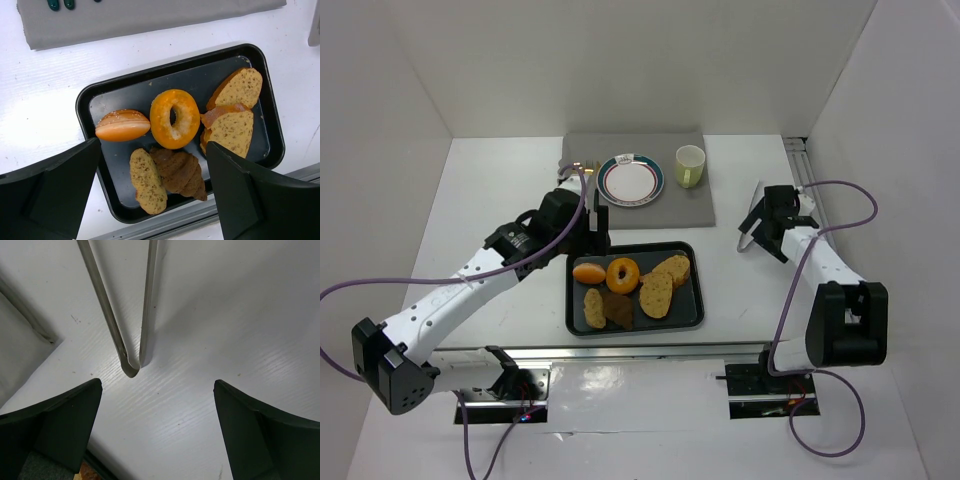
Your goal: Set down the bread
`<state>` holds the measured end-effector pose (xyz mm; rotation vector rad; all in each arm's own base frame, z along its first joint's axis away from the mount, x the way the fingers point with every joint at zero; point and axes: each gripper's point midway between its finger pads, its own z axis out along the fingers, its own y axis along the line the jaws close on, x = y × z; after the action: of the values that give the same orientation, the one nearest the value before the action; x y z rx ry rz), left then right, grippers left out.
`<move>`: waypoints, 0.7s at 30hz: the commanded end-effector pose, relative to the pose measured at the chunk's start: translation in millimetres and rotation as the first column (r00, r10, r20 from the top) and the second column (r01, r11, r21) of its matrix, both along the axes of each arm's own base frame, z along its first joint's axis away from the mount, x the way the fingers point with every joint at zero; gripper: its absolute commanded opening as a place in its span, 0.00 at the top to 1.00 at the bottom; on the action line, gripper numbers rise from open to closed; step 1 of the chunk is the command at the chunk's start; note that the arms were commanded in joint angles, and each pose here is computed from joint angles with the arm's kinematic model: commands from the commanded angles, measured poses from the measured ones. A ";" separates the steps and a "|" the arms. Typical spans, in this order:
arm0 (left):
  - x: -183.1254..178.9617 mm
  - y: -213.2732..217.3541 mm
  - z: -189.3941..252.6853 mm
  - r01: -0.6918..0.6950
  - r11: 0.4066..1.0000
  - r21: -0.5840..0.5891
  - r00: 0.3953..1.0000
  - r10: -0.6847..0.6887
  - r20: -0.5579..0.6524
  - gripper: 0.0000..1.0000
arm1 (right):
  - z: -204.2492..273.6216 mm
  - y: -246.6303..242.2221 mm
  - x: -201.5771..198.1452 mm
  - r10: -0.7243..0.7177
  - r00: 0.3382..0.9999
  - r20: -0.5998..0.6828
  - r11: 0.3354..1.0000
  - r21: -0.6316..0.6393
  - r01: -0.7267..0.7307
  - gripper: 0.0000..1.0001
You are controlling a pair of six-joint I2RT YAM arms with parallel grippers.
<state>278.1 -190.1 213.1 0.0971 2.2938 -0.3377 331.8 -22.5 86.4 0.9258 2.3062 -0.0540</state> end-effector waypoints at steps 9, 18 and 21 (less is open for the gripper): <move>9.4 3.3 16.2 -0.029 0.999 -0.014 0.997 0.030 0.064 0.01 | 0.8 7.7 17.9 0.029 0.999 0.019 0.997 -0.068 -0.028 0.00; 8.4 -1.9 17.6 -0.001 1.000 -0.027 0.998 0.003 0.064 0.01 | -2.5 40.9 53.2 0.179 0.983 0.029 0.977 -0.123 -0.175 0.00; 8.2 -4.2 14.4 0.007 1.000 -0.027 0.999 -0.006 0.053 0.01 | -11.2 26.2 64.4 0.118 0.993 -0.003 0.986 -0.118 -0.118 0.00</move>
<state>280.3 -188.8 214.4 0.0889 2.2837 -0.3279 362.7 17.8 58.1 0.6794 2.4288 -0.1240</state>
